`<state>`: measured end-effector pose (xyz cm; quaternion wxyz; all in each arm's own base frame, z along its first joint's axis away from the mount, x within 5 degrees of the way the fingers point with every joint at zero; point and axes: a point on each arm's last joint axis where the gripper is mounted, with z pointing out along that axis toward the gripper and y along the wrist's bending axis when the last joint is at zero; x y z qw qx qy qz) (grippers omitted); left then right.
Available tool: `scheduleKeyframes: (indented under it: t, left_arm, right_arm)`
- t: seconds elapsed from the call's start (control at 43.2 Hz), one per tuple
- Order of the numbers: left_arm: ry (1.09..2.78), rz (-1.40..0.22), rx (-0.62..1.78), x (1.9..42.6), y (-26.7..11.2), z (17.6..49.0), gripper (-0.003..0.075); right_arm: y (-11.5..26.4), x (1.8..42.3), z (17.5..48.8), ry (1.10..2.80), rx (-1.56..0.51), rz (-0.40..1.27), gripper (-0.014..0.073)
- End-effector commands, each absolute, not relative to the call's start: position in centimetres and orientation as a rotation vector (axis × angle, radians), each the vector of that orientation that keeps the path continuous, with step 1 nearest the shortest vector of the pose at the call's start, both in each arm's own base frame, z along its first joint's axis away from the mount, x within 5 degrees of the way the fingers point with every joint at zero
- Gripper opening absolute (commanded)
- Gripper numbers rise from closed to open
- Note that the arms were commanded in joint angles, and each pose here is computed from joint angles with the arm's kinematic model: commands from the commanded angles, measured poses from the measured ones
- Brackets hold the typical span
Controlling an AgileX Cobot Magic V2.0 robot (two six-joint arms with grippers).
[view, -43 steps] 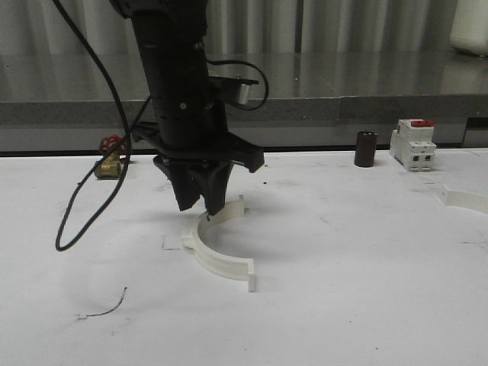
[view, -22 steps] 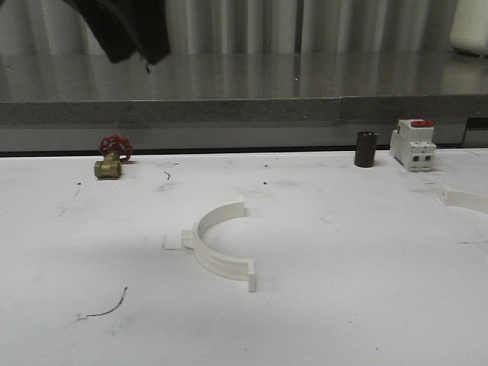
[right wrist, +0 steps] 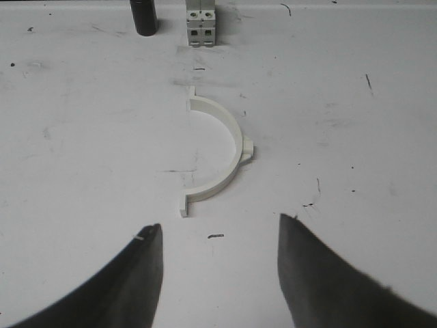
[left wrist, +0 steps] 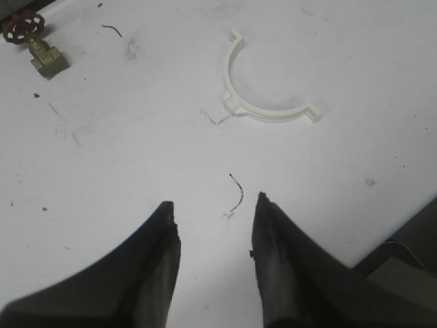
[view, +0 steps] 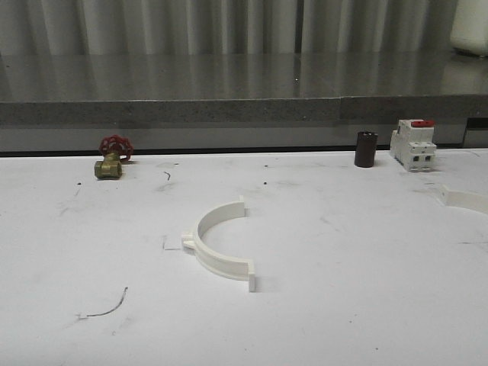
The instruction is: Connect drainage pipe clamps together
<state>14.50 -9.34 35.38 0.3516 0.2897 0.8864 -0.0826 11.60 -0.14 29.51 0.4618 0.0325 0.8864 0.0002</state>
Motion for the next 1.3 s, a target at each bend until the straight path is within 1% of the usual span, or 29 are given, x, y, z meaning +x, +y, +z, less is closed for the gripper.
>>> scheduleKeyframes:
  t: [0.0, 0.185, 0.324, 0.555, 0.809, 0.994, 1.064, 1.203, 1.272]
  left_arm:
    - [2.187, -0.299, 0.626, 12.9, -8.3, 36.1, 0.0260]
    - [2.096, -0.336, 0.579, 10.1, -6.5, 34.9, 0.0260]
    - [2.052, -0.339, 0.570, 9.2, -5.8, 34.5, 0.0260]
    - [2.052, -0.339, 0.570, 9.2, -5.8, 34.5, 0.0260]
    - [2.052, -0.339, 0.570, 9.2, -5.8, 34.5, 0.0260]
    - [2.052, -0.339, 0.570, 9.2, -5.8, 34.5, 0.0260]
    - [2.052, -0.339, 0.570, 9.2, -5.8, 34.5, 0.0260]
    - [2.052, -0.339, 0.570, 9.2, -5.8, 34.5, 0.0260]
    - [2.052, -0.339, 0.570, 9.2, -5.8, 34.5, 0.0260]
  right_arm:
    - [-0.2, 12.1, 30.9, 2.096, 0.072, -0.003, 0.0415]
    - [-0.2, 12.1, 30.9, 2.096, 0.073, -0.001, 0.0415]
    - [-0.1, 12.0, 30.9, 2.102, 0.077, 0.006, 0.0415]
    - [-0.2, 11.9, 30.6, 2.132, 0.081, 0.005, 0.0415]
    - [-0.1, 12.1, 30.9, 2.099, 0.078, 0.009, 0.0415]
    - [0.0, 12.0, 30.7, 2.118, 0.093, 0.033, 0.0417]
    - [0.0, 11.9, 30.8, 2.131, 0.095, 0.034, 0.0426]
    - [0.0, 12.0, 32.0, 2.161, 0.101, 0.029, 0.0517]
    - [-0.1, 12.3, 33.0, 2.196, 0.105, 0.024, 0.0541]
